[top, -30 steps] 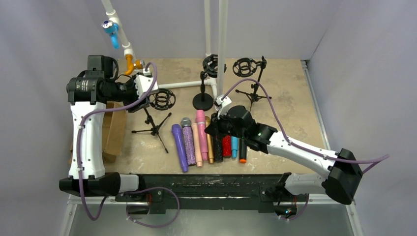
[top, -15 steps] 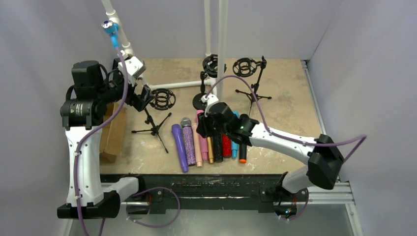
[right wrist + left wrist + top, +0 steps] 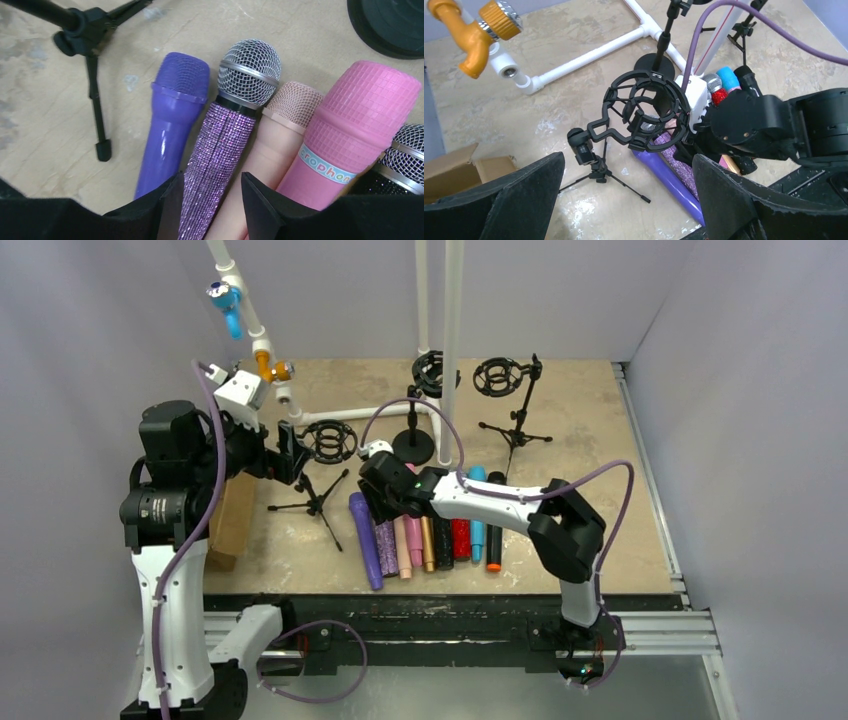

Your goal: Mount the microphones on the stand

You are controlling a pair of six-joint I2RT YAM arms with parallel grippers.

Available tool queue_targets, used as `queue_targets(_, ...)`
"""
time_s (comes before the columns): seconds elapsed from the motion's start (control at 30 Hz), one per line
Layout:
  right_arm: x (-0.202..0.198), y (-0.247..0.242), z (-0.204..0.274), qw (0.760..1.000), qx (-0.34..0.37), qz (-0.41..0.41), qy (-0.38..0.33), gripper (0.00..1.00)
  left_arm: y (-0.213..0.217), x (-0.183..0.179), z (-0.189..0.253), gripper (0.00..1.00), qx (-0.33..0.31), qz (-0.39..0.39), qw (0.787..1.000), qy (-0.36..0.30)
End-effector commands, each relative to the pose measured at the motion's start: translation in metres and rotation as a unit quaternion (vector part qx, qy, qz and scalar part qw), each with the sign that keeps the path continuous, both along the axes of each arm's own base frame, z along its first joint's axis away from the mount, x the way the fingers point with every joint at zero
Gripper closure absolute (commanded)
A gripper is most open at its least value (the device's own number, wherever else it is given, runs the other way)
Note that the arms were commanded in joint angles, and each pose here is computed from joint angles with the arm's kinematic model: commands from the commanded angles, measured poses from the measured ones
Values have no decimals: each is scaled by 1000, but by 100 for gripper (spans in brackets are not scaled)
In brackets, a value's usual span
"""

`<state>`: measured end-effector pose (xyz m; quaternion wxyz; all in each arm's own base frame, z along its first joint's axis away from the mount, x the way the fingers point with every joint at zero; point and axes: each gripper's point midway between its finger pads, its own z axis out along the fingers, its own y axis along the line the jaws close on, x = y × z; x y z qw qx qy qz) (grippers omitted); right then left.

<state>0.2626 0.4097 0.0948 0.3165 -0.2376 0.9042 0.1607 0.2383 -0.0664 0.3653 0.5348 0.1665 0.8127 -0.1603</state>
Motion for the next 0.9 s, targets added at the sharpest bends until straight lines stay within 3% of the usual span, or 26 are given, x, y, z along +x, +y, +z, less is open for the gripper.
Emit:
queue_targets(0.0,14,1,10,999,-11,-31,-23,50,13,4,6,0,2,48,999,-13)
queue_targets(0.27,19,4,-17,999,-28,-43,-18,49,33,15,-8,0,31,96,995,7)
queue_targets(0.87,3,21,-55,999,-29,-25,19,48,50,22,-22,0,71,124,990,17)
